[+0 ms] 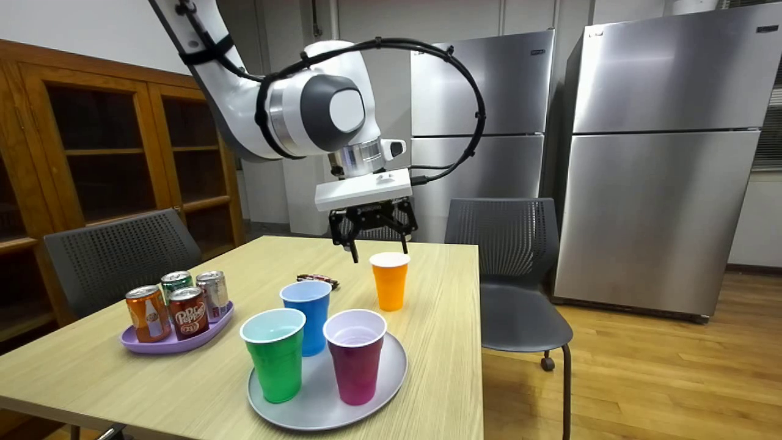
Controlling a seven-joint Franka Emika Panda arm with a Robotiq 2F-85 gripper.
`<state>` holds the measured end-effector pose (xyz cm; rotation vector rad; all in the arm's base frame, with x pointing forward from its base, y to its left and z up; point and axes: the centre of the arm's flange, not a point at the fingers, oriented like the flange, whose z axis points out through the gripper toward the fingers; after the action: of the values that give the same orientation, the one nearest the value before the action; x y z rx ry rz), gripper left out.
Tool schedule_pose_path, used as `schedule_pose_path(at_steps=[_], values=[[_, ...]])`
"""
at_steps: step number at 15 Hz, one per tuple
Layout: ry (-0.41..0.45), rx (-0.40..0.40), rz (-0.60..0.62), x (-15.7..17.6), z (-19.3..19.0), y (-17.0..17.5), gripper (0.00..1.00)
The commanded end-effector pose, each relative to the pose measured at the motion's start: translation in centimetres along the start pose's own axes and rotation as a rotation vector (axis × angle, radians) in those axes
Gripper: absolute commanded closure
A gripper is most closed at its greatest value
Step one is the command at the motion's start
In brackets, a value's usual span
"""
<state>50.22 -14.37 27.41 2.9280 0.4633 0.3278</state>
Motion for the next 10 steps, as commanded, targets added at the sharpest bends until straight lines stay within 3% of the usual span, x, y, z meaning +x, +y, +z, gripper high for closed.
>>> schedule_pose_path(at_steps=[1,10], values=[[0.01,0.012,0.094,3.7,1.8,3.0,0.0],[0.038,-0.005,0.203,8.3,3.8,6.4,0.0]])
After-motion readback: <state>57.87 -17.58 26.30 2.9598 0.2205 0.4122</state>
